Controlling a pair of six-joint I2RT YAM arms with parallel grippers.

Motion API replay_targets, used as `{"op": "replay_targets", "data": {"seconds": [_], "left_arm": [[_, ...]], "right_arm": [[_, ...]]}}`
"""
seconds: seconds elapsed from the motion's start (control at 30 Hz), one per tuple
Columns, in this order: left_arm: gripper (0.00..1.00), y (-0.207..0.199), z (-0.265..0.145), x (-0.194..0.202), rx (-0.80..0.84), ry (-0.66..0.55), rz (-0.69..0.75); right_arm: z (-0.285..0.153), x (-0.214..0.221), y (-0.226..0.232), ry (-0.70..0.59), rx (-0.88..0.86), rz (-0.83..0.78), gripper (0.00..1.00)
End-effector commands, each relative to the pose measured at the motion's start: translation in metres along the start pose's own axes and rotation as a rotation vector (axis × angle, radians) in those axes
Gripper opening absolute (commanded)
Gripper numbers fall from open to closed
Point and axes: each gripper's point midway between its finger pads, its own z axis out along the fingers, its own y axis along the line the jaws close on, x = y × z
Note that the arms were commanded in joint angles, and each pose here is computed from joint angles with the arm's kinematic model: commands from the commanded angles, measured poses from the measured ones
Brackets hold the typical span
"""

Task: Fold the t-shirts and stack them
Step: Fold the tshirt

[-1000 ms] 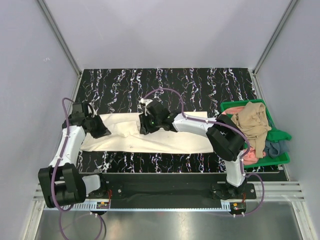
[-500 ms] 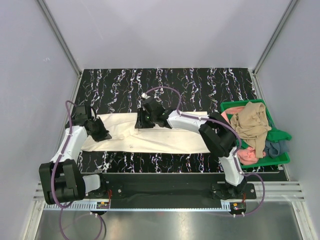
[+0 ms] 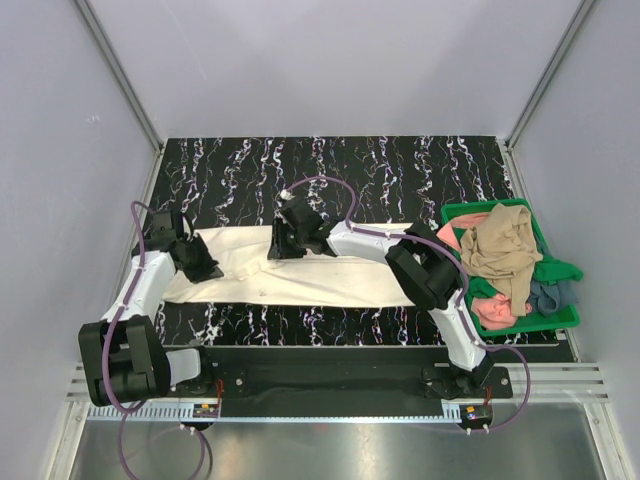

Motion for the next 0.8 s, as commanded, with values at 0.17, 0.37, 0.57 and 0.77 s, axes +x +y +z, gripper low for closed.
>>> {"op": "replay_targets", "data": {"seconds": [0.17,0.37,0.57,0.77], "left_arm": [[0.00,-0.001,0.004,-0.005,0.002,-0.026,-0.008],[0.00,-0.001,0.003,-0.007,-0.002,-0.038,-0.012],[0.00,-0.001,0.002,-0.008,-0.003,-0.045,-0.016],[0.00,-0.004,-0.001,-0.013,0.001,-0.063,-0.022]], "right_arm": [[0.000,-0.010,0.013,-0.022,-0.036,0.005,0.40],[0.001,-0.006,0.016,-0.001,-0.048,0.029,0.40],[0.001,-0.002,0.013,0.012,-0.032,0.030,0.38],[0.002,-0.001,0.015,0.021,-0.035,0.038,0.38]]}}
